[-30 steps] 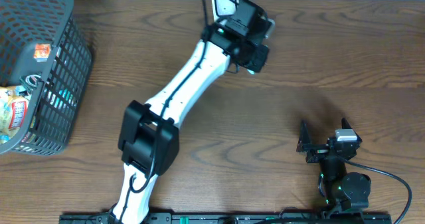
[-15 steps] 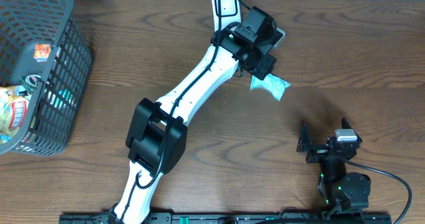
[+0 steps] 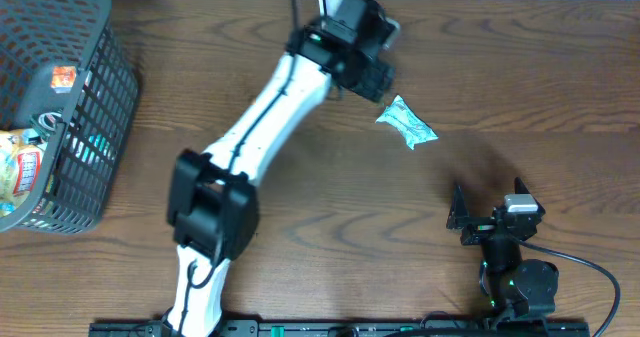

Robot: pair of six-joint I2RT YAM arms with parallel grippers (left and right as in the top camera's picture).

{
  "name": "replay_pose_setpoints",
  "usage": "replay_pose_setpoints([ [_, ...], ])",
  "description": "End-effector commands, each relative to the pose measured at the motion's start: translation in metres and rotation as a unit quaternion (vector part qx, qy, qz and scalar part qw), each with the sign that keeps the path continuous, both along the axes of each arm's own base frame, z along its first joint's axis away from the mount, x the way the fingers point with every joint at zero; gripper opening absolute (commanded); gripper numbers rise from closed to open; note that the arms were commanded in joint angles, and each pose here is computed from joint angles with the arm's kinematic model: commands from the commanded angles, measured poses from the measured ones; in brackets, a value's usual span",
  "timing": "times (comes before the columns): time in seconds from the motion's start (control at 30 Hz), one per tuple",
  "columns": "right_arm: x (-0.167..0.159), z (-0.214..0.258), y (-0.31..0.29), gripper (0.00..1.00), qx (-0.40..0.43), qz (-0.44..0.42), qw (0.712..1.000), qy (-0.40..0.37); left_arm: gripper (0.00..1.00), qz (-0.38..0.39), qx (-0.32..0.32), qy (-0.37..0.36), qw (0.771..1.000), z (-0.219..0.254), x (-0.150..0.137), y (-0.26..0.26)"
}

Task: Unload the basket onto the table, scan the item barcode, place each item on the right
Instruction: 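Open the left gripper to drop the green packet near the scanner, then move the left gripper back over the grey basket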

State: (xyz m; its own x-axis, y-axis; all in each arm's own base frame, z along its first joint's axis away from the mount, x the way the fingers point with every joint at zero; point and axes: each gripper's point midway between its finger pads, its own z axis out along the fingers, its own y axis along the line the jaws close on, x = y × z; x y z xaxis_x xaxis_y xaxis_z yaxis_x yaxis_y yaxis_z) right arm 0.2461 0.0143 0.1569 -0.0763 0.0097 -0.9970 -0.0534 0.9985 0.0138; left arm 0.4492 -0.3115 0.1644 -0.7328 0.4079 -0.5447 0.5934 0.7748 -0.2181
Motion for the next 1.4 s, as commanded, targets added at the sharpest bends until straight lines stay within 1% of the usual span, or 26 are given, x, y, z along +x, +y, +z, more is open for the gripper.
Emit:
replay_pose_setpoints([
  [0.0,0.0,0.0,-0.001,0.99,0.002,-0.002,1.0,0.0,0.7,0.044,-0.024,-0.044,0.998,0.066,0.007,0.044],
  [0.07,0.0,0.0,-0.001,0.99,0.002,-0.002,1.0,0.0,0.72,0.061,-0.023,-0.044,0.997,0.077,0.007,0.064],
  [0.1,0.0,0.0,-0.001,0.99,0.002,-0.002,1.0,0.0,0.75,0.07,-0.022,-0.044,0.996,0.081,0.007,0.073],
  [0.27,0.0,0.0,-0.001,0.99,0.002,-0.002,1.0,0.0,0.77,0.112,-0.026,-0.058,0.992,0.102,0.015,0.116],
  [0.47,0.0,0.0,-0.001,0.99,0.002,-0.002,1.0,0.0,0.78,0.15,-0.009,-0.031,0.988,0.097,0.013,0.161],
  [0.63,0.0,0.0,-0.001,0.99,0.002,-0.002,1.0,0.0,0.78,0.174,-0.01,-0.039,0.984,0.106,0.017,0.186],
  [0.77,0.0,0.0,-0.001,0.99,0.002,-0.002,1.0,0.0,0.78,0.201,-0.024,-0.084,0.976,0.143,0.014,0.213],
  [0.9,0.0,0.0,-0.001,0.99,0.002,-0.002,1.0,0.0,0.78,0.231,-0.04,-0.148,0.961,0.188,0.01,0.243],
  [0.97,0.0,0.0,-0.001,0.99,0.002,-0.002,1.0,0.0,0.78,0.251,-0.046,-0.182,0.949,0.212,0.006,0.264],
  [1.03,0.0,0.0,-0.001,0.99,0.002,-0.002,1.0,0.0,0.78,0.288,-0.043,-0.207,0.934,0.23,0.002,0.291],
  [1.13,0.0,0.0,-0.001,0.99,0.002,-0.002,1.0,0.0,0.79,0.381,-0.029,-0.224,0.896,0.245,-0.007,0.347],
  [1.2,0.0,0.0,-0.001,0.99,0.002,-0.002,1.0,0.0,0.79,0.452,-0.019,-0.218,0.865,0.245,-0.016,0.388],
  [1.27,0.0,0.0,-0.001,0.99,0.002,-0.002,1.0,0.0,0.79,0.512,-0.018,-0.196,0.836,0.237,-0.027,0.422],
  [1.37,0.0,0.0,-0.001,0.99,0.002,-0.002,1.0,0.0,0.79,0.585,-0.022,-0.162,0.795,0.222,-0.045,0.466],
])
